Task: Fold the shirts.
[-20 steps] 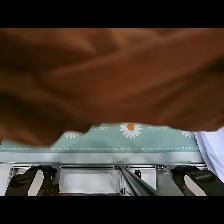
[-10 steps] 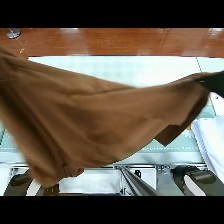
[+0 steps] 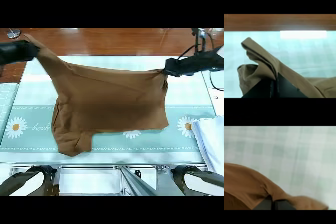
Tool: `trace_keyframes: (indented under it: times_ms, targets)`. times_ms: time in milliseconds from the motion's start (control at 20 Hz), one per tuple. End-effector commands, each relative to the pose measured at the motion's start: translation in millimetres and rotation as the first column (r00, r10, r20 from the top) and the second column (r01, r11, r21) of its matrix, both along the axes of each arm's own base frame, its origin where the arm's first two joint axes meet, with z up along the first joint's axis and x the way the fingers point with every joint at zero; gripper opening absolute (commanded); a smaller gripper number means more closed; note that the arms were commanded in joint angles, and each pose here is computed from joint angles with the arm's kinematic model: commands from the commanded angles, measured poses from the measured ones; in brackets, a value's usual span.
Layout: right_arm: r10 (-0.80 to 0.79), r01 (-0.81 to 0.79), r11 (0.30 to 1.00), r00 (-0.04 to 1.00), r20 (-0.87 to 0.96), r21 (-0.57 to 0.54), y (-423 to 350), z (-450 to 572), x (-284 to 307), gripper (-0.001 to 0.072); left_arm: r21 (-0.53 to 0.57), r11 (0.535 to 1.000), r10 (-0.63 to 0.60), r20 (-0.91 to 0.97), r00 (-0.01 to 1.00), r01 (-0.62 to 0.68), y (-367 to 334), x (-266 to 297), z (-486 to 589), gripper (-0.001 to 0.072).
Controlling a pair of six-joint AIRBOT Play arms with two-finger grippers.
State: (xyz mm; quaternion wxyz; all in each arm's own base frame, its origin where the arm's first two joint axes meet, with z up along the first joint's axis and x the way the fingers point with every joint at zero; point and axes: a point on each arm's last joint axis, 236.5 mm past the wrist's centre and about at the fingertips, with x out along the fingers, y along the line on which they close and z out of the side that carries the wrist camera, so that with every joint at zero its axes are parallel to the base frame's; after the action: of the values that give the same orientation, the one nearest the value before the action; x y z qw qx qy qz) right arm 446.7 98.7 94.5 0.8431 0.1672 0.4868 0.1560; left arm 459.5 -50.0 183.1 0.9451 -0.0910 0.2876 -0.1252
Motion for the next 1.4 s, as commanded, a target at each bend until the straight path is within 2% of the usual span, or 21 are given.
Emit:
trace_keyframes:
  times_ms: [0,150,200,250,300,350,450,500,600,700,750,850,950,1000,1050,1150,1350]
  targets:
    - [-0.107,0.107,0.981,0.994,-0.013,0.163,-1.5,-30.2,65.9,0.0021,-0.064,0.997,0.042,-0.091,0.995,-0.048,-15.6,38.6,-62.8,0.0027]
    - [-0.126,0.134,0.954,0.991,-0.045,0.269,12.2,-40.3,93.1,0.0023,-0.124,0.990,0.044,-0.215,0.976,-0.072,-31.9,45.1,-110.8,0.0028]
    - [-0.149,0.161,0.943,0.987,-0.062,0.290,9.8,-41.7,98.0,0.0064,-0.123,0.990,0.031,-0.249,0.968,-0.063,-35.2,42.2,-121.8,0.0028]
    - [-0.166,0.181,0.934,0.983,-0.073,0.307,5.3,-39.7,100.1,0.0377,-0.121,0.991,0.018,-0.278,0.960,-0.054,-36.9,37.7,-128.6,0.0037]
    - [-0.170,0.186,0.929,0.982,-0.079,0.320,-2.6,-35.1,98.4,0.0632,-0.114,0.992,0.012,-0.299,0.954,-0.048,-34.3,33.4,-132.0,0.0209]
    - [-0.159,0.183,0.927,0.982,-0.101,0.326,-13.2,-30.8,91.0,0.0627,-0.089,0.996,-0.006,-0.329,0.944,-0.025,-29.3,25.0,-135.4,0.0694]
    - [-0.092,0.142,0.942,0.981,-0.172,0.303,-44.0,-26.7,58.0,0.0621,-0.008,0.999,-0.032,-0.474,0.880,0.032,-4.0,-8.3,-148.8,0.0702]
    - [-0.036,0.094,0.962,0.974,-0.225,0.255,-61.2,-31.3,31.3,0.0620,0.016,0.999,-0.029,-0.560,0.828,0.046,12.7,-30.4,-156.8,0.0702]
    - [-0.038,0.058,0.998,0.917,-0.397,0.038,-118.6,-55.2,-35.9,0.0620,-0.004,0.999,-0.039,-0.702,0.711,0.051,42.5,-79.4,-174.0,0.0700]
    - [-0.167,0.133,0.985,0.874,-0.456,-0.107,-167.6,-71.7,-85.8,0.0620,-0.053,0.998,-0.035,-0.805,0.592,-0.014,68.1,-134.5,-197.9,0.0700]
    - [-0.228,0.203,0.974,0.866,-0.444,-0.104,-177.7,-78.6,-102.0,0.0620,-0.087,0.993,-0.027,-0.831,0.555,-0.082,75.1,-157.3,-210.6,0.0700]
    - [-0.311,0.340,0.940,0.864,-0.395,0.002,-170.4,-92.3,-125.7,0.0620,-0.210,0.944,-0.052,-0.859,0.510,-0.256,71.2,-197.7,-235.2,0.0700]
    - [-0.300,0.354,0.930,0.889,-0.346,0.101,-142.8,-104.3,-147.8,0.0620,-0.350,0.855,-0.110,-0.843,0.526,-0.383,54.7,-218.7,-247.6,0.0700]
    - [-0.293,0.354,0.925,0.894,-0.339,0.135,-127.8,-110.7,-158.5,0.0620,-0.394,0.798,-0.099,-0.832,0.545,-0.457,50.6,-218.4,-250.9,0.0700]
    - [-0.283,0.357,0.918,0.896,-0.342,0.175,-113.5,-115.4,-166.3,0.0620,-0.415,0.765,-0.102,-0.833,0.544,-0.492,46.1,-222.0,-255.0,0.0700]
    - [-0.273,0.366,0.899,0.899,-0.343,0.241,-93.5,-123.2,-175.3,0.0620,-0.404,0.758,-0.100,-0.848,0.521,-0.512,38.7,-232.0,-269.7,0.0700]
    - [-0.258,0.377,0.886,0.884,-0.390,0.268,-80.2,-138.8,-189.8,0.0620,-0.441,0.763,-0.077,-0.788,0.611,-0.473,22.5,-211.1,-280.1,0.0700]
